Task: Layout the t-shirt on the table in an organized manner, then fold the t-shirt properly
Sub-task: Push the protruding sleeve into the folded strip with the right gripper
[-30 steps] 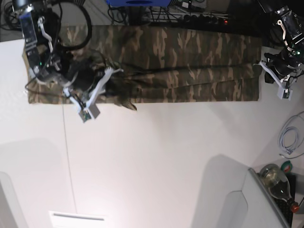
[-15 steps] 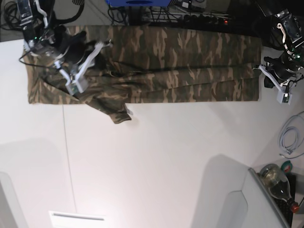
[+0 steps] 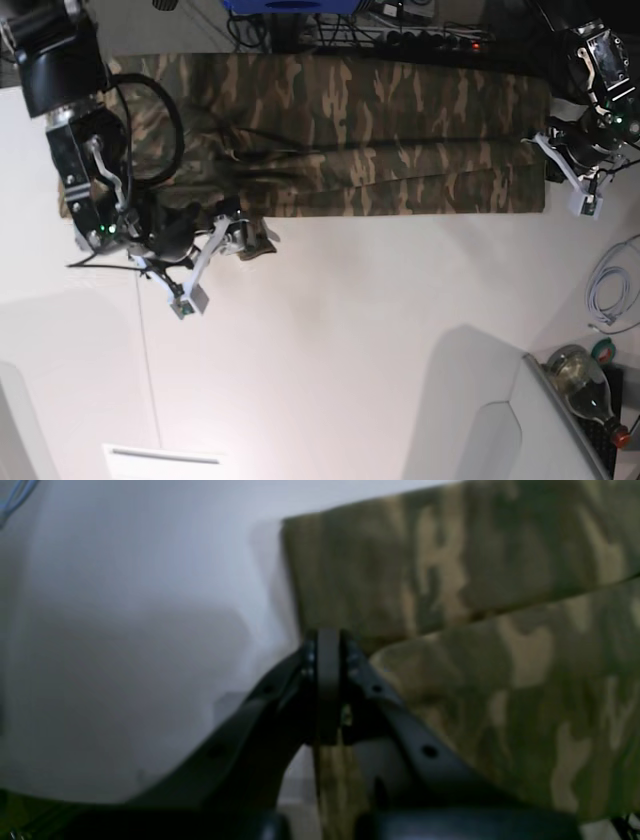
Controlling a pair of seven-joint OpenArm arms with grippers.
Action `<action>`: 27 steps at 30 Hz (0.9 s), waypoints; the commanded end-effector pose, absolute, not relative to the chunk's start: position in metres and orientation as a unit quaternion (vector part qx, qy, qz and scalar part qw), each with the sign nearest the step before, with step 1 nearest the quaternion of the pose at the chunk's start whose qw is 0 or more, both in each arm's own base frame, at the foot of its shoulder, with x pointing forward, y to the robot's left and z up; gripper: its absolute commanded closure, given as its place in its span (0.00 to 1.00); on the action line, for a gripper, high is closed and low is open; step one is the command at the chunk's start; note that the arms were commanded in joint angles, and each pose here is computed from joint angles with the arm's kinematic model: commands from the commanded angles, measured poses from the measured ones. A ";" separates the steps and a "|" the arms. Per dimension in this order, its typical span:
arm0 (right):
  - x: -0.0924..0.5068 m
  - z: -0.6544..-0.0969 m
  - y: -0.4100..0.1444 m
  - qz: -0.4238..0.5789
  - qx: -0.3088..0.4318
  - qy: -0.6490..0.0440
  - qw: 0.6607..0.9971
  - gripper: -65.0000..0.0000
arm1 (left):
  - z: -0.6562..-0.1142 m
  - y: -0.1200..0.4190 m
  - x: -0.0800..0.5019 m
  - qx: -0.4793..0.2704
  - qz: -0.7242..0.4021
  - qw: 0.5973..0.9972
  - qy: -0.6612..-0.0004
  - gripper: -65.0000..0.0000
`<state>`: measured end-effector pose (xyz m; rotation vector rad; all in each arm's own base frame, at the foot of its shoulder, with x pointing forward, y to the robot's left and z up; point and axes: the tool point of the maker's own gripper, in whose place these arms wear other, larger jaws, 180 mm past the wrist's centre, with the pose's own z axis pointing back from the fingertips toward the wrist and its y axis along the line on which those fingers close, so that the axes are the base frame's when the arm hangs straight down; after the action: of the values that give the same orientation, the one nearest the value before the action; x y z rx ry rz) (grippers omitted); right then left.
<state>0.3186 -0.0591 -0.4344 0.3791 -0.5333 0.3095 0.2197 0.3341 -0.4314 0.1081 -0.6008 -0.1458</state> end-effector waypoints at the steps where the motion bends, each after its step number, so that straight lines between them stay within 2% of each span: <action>1: 0.331 -0.427 -0.057 0.151 0.191 -0.278 0.929 0.29 | -0.419 0.340 0.229 0.061 -0.075 0.944 -0.315 1.00; 2: 0.332 -0.429 -0.058 0.151 0.190 -0.278 0.929 0.33 | -0.419 0.340 0.229 0.061 -0.075 0.944 -0.315 1.00; 4: 0.333 -0.431 -0.059 0.147 0.191 -0.278 0.930 0.49 | -0.419 0.340 0.230 0.061 -0.075 0.944 -0.316 1.00; 7: 0.332 -0.433 -0.061 0.145 0.190 -0.275 0.931 0.87 | -0.419 0.340 0.230 0.061 -0.075 0.944 -0.316 1.00; 8: 0.331 -0.434 -0.062 0.144 0.190 -0.275 0.932 0.97 | -0.419 0.340 0.230 0.061 -0.075 0.944 -0.316 1.00; 9: 0.327 -0.436 -0.063 0.144 0.190 -0.271 0.933 1.00 | -0.419 0.340 0.230 0.061 -0.075 0.944 -0.316 1.00; 20: 0.254 -0.406 -0.068 0.132 0.207 -0.278 0.929 0.99 | -0.419 0.340 0.230 0.062 -0.076 0.944 -0.316 1.00; 27: 0.197 -0.423 -0.067 0.120 0.217 -0.235 0.940 1.00 | -0.418 0.337 0.234 0.060 -0.079 0.943 -0.319 1.00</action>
<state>0.1864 -0.0681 -0.4334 0.4318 -0.4321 0.2404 0.2254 0.3306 -0.4300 0.1023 -0.6125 -0.1533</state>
